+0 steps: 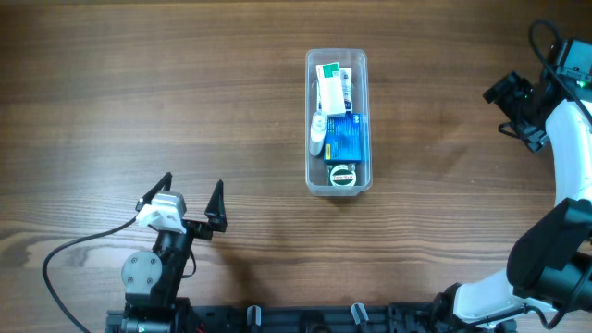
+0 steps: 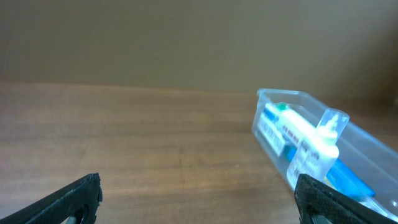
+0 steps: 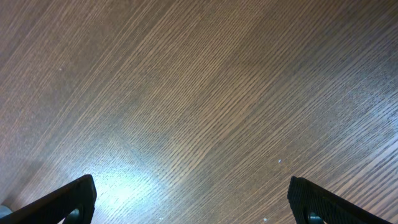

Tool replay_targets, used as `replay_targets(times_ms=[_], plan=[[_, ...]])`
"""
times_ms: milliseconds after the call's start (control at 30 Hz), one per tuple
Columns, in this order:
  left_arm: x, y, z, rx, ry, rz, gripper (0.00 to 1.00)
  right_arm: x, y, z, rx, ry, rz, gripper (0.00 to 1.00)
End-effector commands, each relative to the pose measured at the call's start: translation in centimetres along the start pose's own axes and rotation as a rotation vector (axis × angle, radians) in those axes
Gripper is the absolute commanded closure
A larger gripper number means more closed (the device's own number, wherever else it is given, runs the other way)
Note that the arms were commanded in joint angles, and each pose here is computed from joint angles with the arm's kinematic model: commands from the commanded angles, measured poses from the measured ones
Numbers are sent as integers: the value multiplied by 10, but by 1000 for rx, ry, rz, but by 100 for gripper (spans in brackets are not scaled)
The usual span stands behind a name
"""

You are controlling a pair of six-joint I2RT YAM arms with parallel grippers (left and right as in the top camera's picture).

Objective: Pack container

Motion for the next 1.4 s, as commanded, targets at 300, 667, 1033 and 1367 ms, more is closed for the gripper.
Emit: replay_targets(times_ms=[300,667,1033,1367], plan=[[2,0,4,-24,14,4,0,0,-3,-1,4,-6,5,0],[3,0,4,-24,14,5,0,0,-3,-1,4,-5,6,0],[3,0,4,-24,14,5,0,0,-3,0,1,-4,4,0],[3,0,4,-24,14,5,0,25,112,46,-261,114,-163,0]])
Point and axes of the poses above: each gripper's point midway between its finger pads, its own y axis back along the fingers, its own z axis along the line the jaws close on, x = y × z, the point moved 4 cm from there along y, back along the fingers, and after that the axes turned 13 degrees about -y, right-handed, at the moved point
